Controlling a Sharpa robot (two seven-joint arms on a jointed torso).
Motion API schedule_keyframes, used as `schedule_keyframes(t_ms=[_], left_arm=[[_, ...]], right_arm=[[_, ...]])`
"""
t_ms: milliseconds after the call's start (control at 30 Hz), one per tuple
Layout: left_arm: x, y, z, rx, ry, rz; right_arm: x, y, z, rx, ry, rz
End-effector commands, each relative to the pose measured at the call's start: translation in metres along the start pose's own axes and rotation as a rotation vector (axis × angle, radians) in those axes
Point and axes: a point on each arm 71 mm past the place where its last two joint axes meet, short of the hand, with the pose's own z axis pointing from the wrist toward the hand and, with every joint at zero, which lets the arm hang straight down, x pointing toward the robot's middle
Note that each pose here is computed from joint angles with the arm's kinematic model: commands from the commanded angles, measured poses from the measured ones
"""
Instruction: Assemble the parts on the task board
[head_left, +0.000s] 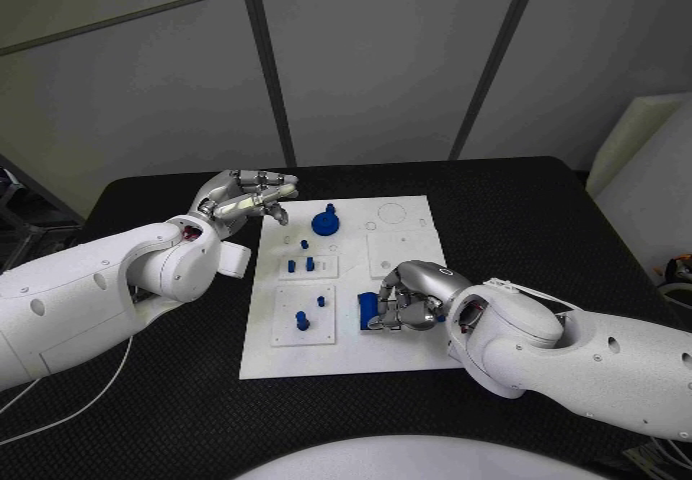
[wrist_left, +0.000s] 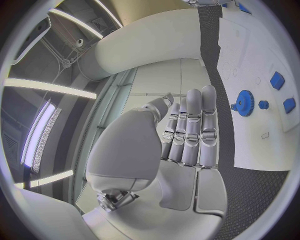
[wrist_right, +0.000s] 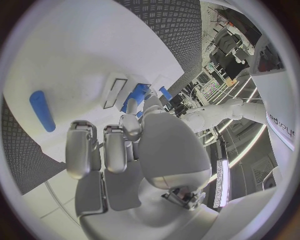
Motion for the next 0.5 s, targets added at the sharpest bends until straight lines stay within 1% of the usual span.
schedule_keyframes(t_ms=[33,167,367,433,500], left_arm=[[0.0004,-0.001,0.0,0.002,0.011,-0.005],[-0.0005,-0.001,-0.0004,0.002,0.009,-0.004],[-0.0025,-0.001,-0.0013,0.001,0.004,-0.002],[-0.0031,-0.001,-0.0016,0.001,0.003,-0.001],[-0.0036,-0.0009,-0.0017,0.0,0.002,-0.001]], right_arm=[[-0.002,-0.001,-0.003,-0.015,-0.02,-0.001],[-0.006,-0.002,-0.008,-0.042,-0.036,0.037],[-0.015,-0.005,-0.023,-0.13,-0.068,0.163],[-0.02,-0.011,-0.03,-0.14,-0.074,0.195],[-0.024,-0.02,-0.037,-0.128,-0.076,0.21]])
